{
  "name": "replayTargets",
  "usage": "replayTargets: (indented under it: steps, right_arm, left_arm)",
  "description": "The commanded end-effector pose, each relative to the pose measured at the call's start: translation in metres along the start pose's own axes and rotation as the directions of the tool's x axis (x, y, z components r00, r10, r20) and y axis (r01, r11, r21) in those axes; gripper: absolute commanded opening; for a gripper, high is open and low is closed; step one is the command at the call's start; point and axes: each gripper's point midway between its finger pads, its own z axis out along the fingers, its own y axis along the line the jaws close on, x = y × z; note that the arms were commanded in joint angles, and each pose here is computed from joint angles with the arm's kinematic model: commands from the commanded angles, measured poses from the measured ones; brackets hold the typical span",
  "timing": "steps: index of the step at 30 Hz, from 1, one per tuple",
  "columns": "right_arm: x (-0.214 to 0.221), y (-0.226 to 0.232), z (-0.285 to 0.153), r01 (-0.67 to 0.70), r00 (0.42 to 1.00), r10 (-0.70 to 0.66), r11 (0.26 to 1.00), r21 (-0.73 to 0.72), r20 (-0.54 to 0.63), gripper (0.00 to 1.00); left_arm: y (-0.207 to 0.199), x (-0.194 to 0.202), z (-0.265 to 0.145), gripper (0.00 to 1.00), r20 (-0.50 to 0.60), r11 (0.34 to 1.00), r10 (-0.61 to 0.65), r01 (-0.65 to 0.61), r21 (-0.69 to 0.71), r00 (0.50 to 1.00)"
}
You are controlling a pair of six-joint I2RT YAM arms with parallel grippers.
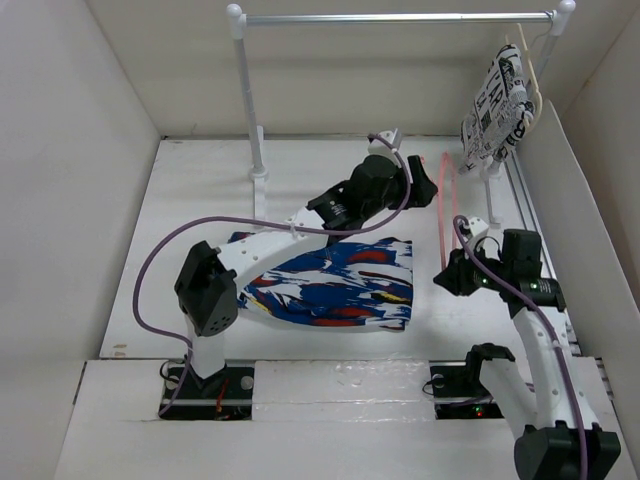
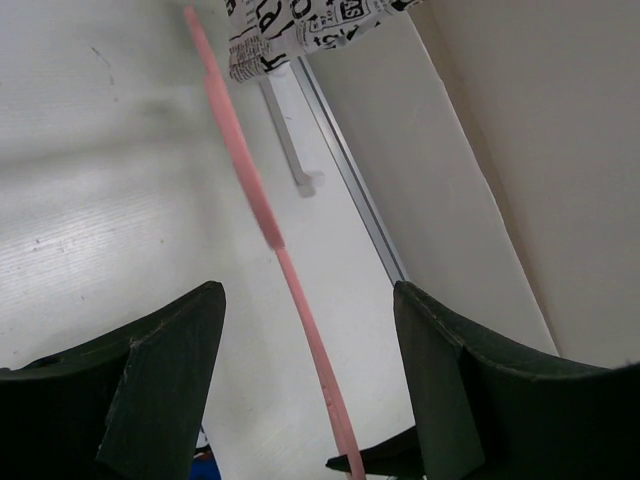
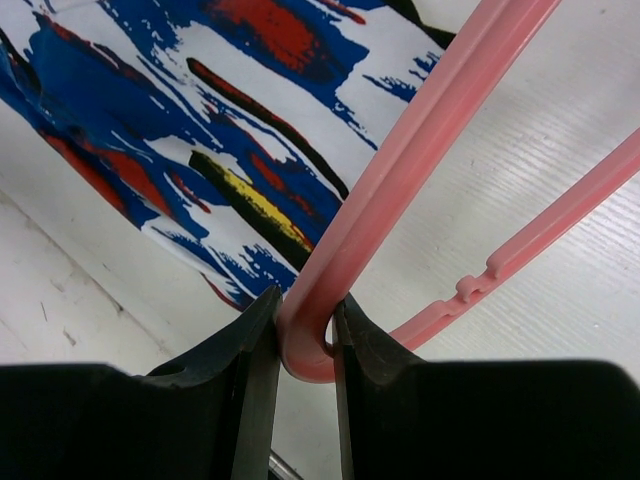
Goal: Place the trousers on the hanger
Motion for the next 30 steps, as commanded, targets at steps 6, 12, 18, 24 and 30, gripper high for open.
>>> replayTargets:
  steps: [6,12,18,24,30]
  right_arm:
    - [0.001,0.008,-0.001,0.068,0.998,-0.068,0.997,-0.024,0.018,0.00]
    - [0.008,0.007,-0.002,0.064,0.998,-0.064,0.998,-0.013,-0.007,0.00]
    - [0.029,0.014,-0.004,0.048,0.996,-0.050,0.999,-0.022,-0.071,0.00]
    - [0.025,0.014,-0.026,0.091,0.988,-0.083,0.994,0.057,-0.131,0.55]
    - [-0.012,0.020,-0.043,0.137,0.987,-0.131,0.988,0.069,-0.092,0.68]
  left_arm:
    - [-0.006,-0.016,0.021,0.63,0.045,0.999,-0.033,0.034,-0.006,0.998]
    - [0.010,-0.007,0.034,0.39,0.023,0.998,-0.031,0.032,-0.054,0.999]
    - [0.024,0.006,0.037,0.07,-0.012,0.997,-0.036,0.035,-0.073,0.999]
    - [0.034,0.023,0.011,0.00,-0.034,0.993,-0.101,0.099,-0.060,0.994]
    - [0.036,0.041,-0.021,0.00,-0.036,0.981,-0.190,0.188,-0.039,0.981]
